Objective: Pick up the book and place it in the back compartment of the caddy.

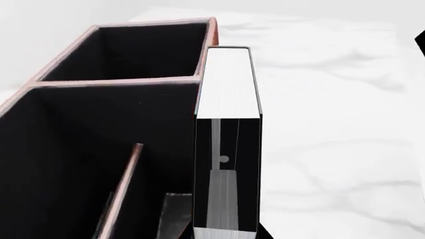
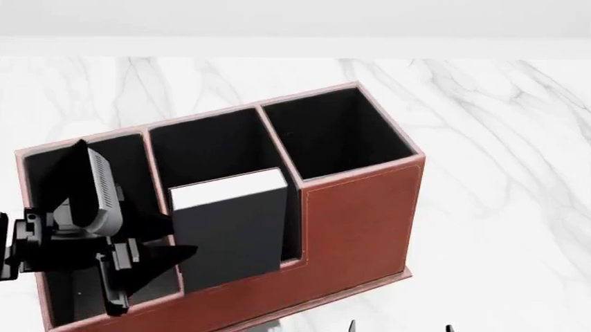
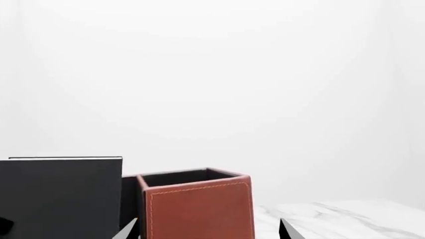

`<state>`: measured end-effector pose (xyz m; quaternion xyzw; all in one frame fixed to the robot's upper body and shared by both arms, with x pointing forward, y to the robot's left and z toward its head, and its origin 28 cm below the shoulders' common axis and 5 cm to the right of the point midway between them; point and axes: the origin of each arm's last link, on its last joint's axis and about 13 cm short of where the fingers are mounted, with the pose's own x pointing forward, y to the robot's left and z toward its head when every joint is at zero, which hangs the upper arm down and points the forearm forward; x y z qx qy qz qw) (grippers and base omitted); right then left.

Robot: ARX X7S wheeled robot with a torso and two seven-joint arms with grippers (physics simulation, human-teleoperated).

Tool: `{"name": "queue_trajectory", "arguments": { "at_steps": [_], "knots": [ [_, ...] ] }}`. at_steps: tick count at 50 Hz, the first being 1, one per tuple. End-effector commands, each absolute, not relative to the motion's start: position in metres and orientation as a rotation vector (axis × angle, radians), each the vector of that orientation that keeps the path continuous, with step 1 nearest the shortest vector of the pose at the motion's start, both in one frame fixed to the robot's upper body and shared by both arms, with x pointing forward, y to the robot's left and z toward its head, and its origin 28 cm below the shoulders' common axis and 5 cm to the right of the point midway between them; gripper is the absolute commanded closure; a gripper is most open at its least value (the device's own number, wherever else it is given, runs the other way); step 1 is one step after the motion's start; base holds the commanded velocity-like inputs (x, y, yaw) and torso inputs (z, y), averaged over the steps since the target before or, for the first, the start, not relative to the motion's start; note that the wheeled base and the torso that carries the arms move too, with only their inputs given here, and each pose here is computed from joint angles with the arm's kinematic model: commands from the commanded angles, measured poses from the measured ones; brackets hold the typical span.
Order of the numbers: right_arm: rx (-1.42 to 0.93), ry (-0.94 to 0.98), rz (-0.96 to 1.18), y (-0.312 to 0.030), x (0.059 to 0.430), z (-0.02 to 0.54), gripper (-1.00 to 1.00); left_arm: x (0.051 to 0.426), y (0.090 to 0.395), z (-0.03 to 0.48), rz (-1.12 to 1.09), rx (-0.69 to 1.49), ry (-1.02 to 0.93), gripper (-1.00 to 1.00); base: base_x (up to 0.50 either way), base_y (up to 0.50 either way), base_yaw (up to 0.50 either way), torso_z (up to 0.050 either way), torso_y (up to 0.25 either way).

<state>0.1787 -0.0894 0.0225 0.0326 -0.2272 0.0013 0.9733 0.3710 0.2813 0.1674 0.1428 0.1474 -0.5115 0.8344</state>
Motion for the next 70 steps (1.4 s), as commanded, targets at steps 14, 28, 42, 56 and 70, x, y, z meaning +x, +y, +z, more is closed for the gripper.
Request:
{"name": "queue_trajectory", "arguments": {
  "at_steps": [14, 28, 42, 56, 70],
  "knots": [
    [0.062, -0.453, 0.005, -0.089, 0.180, 0.021, -1.00, 0.401, 0.286, 0.181, -1.058, 0.190, 0.199, 1.00, 0.00, 0.00, 0.00, 0.001, 0.001],
    [0.061, -0.450, 0.006, -0.089, 0.180, 0.020, -1.00, 0.416, 0.285, 0.163, -1.070, 0.148, 0.213, 1.00, 0.00, 0.00, 0.00, 0.000, 0.001],
    [0.059, -0.449, 0.007, -0.088, 0.180, 0.020, -1.00, 0.418, 0.281, 0.158, -1.074, 0.118, 0.232, 1.00, 0.00, 0.00, 0.00, 0.000, 0.001],
    [0.058, -0.446, 0.008, -0.088, 0.181, 0.019, -1.00, 0.417, 0.283, 0.156, -1.028, 0.104, 0.239, 1.00, 0.00, 0.00, 0.00, 0.001, 0.001],
    [0.059, -0.447, 0.008, -0.089, 0.181, 0.020, -1.00, 0.417, 0.278, 0.151, -1.005, 0.116, 0.253, 1.00, 0.00, 0.00, 0.00, 0.000, 0.001]
  ]
}}
